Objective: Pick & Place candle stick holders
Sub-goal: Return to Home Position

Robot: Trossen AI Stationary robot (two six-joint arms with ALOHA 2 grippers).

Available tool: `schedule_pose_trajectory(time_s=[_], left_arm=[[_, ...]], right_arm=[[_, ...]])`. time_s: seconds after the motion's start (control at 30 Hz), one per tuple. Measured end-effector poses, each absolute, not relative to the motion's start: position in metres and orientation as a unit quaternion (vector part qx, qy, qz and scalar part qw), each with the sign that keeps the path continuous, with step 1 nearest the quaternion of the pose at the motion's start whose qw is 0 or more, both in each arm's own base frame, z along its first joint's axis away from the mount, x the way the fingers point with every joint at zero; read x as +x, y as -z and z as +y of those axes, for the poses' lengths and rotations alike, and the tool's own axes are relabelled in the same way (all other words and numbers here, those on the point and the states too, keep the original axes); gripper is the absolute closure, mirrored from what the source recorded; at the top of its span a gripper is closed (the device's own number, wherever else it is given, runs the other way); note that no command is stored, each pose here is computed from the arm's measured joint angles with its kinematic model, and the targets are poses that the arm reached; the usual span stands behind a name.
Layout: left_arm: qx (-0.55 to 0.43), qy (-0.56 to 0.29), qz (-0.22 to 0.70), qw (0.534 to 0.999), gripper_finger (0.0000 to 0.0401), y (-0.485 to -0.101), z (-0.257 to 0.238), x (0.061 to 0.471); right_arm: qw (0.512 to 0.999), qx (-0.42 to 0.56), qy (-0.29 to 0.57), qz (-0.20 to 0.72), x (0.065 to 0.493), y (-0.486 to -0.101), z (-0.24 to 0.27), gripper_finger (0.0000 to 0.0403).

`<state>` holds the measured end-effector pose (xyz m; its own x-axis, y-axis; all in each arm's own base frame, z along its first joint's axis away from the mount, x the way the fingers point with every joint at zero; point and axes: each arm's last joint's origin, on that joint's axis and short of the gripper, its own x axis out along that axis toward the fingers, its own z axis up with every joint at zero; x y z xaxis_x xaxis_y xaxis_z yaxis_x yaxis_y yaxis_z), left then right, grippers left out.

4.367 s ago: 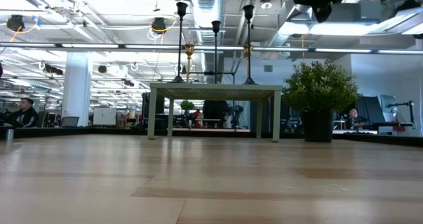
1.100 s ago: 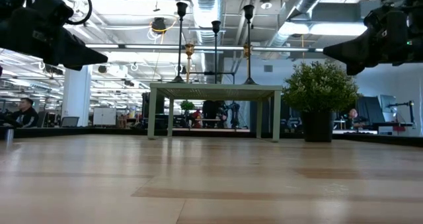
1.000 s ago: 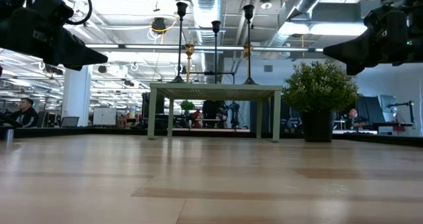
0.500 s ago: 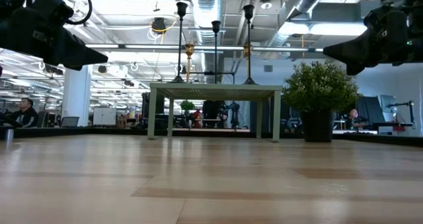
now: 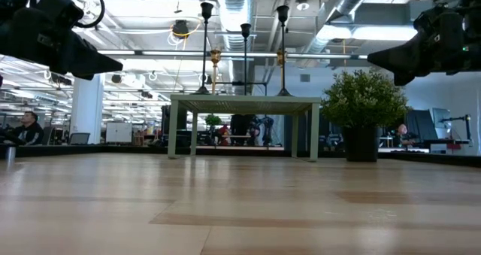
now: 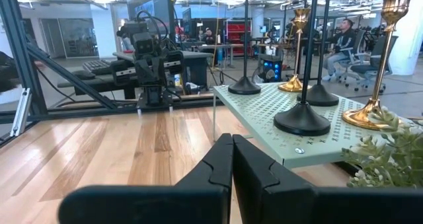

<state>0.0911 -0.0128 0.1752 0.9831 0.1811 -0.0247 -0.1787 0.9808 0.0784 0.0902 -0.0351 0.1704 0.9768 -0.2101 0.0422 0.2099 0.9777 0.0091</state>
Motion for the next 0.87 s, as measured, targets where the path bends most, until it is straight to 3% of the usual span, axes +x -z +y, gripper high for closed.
schedule_pose_trajectory(time_s=[0.87], left_arm=[[0.035,-0.091,0.009,0.995,0.0395,-0.1766,-0.0128,0.0911]], right_arm=[[0.994,0.002,0.106,-0.021,0.0902,-0.1704,-0.0351,0.0403]])
